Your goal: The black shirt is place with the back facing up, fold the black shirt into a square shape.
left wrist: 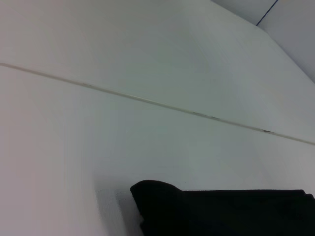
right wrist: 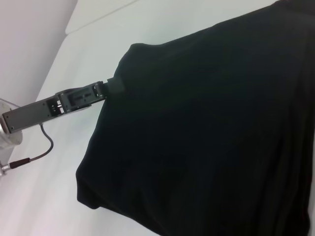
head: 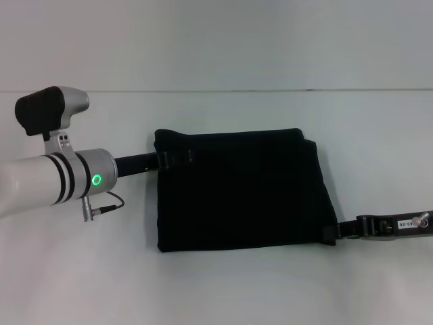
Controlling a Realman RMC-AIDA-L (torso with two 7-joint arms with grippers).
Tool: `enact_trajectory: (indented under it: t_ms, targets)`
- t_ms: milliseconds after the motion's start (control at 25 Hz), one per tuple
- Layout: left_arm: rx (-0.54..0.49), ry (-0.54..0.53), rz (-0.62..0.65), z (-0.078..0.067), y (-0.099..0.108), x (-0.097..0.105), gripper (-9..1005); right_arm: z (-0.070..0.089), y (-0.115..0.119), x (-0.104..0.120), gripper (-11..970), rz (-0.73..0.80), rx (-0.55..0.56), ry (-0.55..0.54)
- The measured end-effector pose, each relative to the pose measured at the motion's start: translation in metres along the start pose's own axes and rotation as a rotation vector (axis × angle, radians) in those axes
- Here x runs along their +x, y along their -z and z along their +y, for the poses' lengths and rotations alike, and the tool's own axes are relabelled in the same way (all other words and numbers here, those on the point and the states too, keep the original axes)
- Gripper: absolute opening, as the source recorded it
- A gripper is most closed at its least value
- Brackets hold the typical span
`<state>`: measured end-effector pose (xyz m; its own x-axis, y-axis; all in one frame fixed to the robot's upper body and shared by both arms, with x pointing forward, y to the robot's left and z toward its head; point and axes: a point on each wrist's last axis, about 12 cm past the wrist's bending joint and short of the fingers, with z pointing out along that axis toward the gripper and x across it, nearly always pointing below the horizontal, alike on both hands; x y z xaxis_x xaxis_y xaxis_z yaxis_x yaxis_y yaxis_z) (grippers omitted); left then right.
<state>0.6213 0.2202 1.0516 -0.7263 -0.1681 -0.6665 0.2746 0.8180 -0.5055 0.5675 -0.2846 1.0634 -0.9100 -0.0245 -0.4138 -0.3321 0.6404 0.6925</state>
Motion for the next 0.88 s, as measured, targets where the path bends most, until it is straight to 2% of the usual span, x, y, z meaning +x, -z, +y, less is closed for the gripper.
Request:
enact_trajectory:
  t_ms: [160,480,880]
  targets:
    - [0.0,-0.001,0.0,0.0,0.0,0.0,949,0.0,0.0,0.0,206,-0.005,-0.002,0.004]
    - [-0.001,-0.003,0.001,0.0,0.0,0.0,949,0.0,0.0,0.0,11,-0.009,-0.004,0.005]
    - [0.0,0.002,-0.003,0.0,0.0,0.0,949,-0.007,0.01,0.004,11,-0.021,0.015,-0.012]
